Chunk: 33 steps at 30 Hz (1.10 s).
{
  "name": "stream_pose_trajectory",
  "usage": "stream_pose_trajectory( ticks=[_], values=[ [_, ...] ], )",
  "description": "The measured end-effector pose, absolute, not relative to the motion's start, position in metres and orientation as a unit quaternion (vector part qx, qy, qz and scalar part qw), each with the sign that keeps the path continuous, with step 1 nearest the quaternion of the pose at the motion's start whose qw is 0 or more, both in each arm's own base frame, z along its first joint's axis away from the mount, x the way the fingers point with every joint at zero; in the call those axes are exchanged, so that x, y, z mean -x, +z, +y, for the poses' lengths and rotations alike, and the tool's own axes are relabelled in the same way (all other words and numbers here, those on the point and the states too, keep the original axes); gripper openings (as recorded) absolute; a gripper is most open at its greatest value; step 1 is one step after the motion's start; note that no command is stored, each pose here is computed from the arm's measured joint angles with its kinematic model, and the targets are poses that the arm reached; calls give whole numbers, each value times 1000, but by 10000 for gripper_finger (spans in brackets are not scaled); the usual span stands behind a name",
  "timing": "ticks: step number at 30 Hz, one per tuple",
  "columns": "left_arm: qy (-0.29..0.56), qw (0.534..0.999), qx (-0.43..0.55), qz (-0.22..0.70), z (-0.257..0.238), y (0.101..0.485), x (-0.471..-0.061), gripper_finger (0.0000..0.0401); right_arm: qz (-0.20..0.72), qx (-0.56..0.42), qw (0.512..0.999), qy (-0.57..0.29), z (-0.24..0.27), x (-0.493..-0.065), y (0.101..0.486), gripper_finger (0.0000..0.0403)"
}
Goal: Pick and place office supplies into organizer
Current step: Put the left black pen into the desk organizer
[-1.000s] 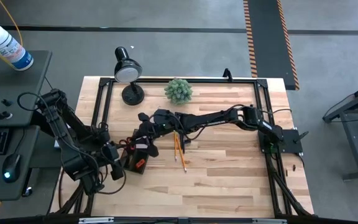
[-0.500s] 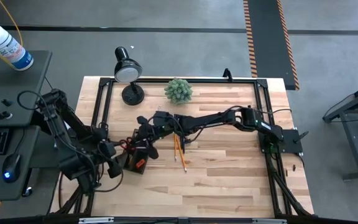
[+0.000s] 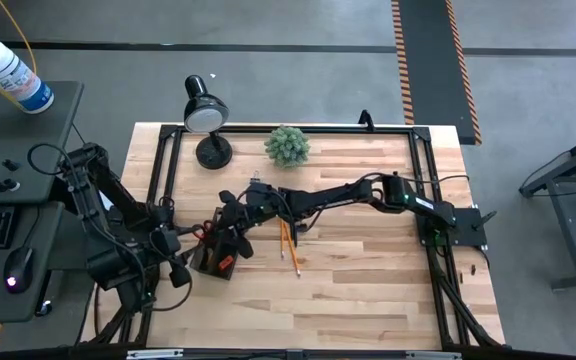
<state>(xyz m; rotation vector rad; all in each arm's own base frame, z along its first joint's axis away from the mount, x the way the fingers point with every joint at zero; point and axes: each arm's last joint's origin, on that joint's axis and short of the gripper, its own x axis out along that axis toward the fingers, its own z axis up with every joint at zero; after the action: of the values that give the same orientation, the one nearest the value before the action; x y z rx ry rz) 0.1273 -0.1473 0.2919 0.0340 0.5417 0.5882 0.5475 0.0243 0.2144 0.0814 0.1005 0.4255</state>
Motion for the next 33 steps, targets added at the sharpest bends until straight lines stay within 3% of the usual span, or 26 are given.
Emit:
stream_pose_trajectory(
  ticks=[10, 25, 33],
  values=[
    [287, 924, -20, 254, -147, 292, -128, 172, 54, -21, 974, 219, 31, -554, 220, 43],
    [287, 922, -19, 258, -147, 292, -127, 172, 147, -19, 958, 244, 33, -585, 204, 49],
    [287, 922, -21, 259, -147, 292, -127, 172, 162, -24, 955, 247, 34, -588, 196, 98]
  ],
)
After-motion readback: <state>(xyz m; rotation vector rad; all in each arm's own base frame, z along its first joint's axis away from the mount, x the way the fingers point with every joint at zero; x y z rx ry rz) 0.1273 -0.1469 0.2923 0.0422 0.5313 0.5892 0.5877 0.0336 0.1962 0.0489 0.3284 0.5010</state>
